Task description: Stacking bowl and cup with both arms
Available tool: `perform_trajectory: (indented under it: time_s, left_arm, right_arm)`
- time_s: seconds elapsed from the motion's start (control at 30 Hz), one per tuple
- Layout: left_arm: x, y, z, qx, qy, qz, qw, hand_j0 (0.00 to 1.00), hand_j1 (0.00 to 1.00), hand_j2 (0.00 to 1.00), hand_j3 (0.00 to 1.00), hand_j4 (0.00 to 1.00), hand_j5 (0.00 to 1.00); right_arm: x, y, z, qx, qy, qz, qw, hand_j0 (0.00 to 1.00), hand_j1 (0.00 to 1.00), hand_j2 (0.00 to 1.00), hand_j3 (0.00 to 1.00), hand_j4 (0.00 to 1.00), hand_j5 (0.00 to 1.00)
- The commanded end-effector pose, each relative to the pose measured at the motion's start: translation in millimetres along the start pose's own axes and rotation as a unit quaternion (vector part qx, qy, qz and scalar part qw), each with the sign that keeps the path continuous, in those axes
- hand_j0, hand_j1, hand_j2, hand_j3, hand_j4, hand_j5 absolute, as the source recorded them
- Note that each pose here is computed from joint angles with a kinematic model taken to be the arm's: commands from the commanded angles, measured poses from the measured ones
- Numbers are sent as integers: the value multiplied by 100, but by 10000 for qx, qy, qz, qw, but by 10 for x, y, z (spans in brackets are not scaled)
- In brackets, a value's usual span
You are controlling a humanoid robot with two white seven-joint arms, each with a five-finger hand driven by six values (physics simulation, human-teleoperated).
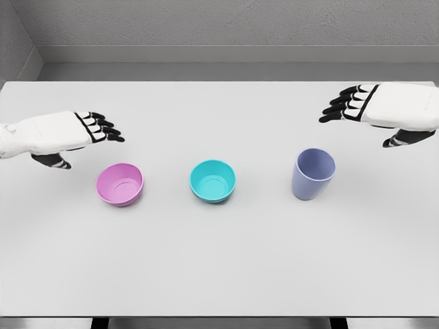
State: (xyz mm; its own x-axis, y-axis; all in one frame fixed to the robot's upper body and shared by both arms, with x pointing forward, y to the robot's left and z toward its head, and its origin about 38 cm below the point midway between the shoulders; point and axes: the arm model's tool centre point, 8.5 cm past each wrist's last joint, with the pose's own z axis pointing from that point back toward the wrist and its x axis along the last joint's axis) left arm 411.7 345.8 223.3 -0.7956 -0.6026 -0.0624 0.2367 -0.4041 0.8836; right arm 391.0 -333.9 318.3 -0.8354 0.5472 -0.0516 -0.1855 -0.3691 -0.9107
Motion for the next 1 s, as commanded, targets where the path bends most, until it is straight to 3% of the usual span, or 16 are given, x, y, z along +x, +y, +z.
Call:
perform_trajectory:
  time_s: [0.0,0.13,0.2,0.27,0.4,0.47,0.6,0.97]
  left_arm:
    - [30,-63,-37,-288,-61,40,9996,100,100,100,100,100,100]
    - [26,-67,-37,-421,-61,18,9991,100,100,100,100,100,100]
    - [38,-46,-65,-562,-104,-42,9984,100,100,100,100,100,100]
    - [106,-3,-216,-695,-268,-100,9972,100,100,100,100,100,100]
    - [215,-35,-395,-1012,-478,-109,9937,100,100,100,100,100,100]
    - [277,-3,-414,-990,-564,-180,9933,100,100,100,100,100,100]
    - [312,9,-447,-1029,-634,-237,9924,100,100,100,100,100,100]
    - [336,-1,-476,-1035,-676,-232,9921,100,100,100,100,100,100]
  right_arm:
    - [12,-26,5,-26,-9,14,10000,100,100,100,100,100,100]
    - [-22,-117,48,-107,59,83,9999,100,100,100,100,100,100]
    - [-83,-252,201,-223,246,187,9993,100,100,100,100,100,100]
    - [-107,-195,314,-7,396,225,9990,100,100,100,100,100,100]
    - [-38,-204,205,-56,214,234,9995,100,100,100,100,100,100]
    - [120,-74,-20,90,-160,185,9997,100,100,100,100,100,100]
    - [239,-37,-233,19,-467,144,9988,100,100,100,100,100,100]
    - [232,-58,-237,3,-446,188,9988,100,100,100,100,100,100]
